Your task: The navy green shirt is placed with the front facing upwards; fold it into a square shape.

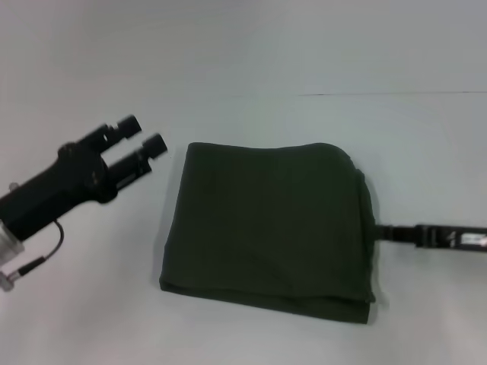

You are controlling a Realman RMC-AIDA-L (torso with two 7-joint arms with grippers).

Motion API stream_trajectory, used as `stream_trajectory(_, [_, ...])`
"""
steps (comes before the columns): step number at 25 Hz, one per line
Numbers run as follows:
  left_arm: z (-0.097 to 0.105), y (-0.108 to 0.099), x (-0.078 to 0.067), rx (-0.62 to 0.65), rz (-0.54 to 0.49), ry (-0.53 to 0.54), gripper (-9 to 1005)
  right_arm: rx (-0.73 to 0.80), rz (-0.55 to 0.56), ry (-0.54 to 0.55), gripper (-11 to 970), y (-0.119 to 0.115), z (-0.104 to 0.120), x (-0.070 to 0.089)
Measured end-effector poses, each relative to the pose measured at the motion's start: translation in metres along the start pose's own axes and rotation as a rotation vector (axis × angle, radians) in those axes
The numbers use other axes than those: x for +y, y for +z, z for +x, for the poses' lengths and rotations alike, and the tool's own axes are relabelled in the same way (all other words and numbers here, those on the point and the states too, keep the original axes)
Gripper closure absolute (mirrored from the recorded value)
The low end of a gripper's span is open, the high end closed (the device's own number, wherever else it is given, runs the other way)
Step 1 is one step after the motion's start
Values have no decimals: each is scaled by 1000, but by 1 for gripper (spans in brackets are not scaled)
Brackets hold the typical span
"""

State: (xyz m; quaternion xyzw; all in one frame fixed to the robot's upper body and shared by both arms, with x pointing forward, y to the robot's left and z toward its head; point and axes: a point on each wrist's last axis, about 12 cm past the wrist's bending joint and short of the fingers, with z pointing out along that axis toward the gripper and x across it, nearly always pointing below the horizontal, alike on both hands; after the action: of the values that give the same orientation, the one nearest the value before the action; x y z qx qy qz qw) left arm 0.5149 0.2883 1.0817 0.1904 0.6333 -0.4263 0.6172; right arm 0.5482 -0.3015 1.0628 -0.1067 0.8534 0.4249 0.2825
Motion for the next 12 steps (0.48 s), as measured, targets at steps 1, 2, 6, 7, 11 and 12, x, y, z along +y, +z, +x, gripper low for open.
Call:
stream_trajectory(1, [-1,1,2,-4,-11,1,307,-30,11,9,856,-6,-3,-3])
stream_trajectory(2, [-2,4,4,-10,-27,2,307,-57,22,14,854,-11,-6,-6])
stream_trajectory(6, [-3,15,13,6,-84,-7,307,-151,53,4,761,-31,-28,-10])
stream_trajectory(7, [-3,18,15,10,-92,-14,307,-164,57,1,715,-34,-33,-10])
stream_trajectory(11, [-5,32,27,45,-161,-90,307,-180,38,-4,541,-39,-58,-2])
stream_trajectory(12, [-4,36,30,60,-183,-108,307,-179,31,-11,499,-38,-63,1])
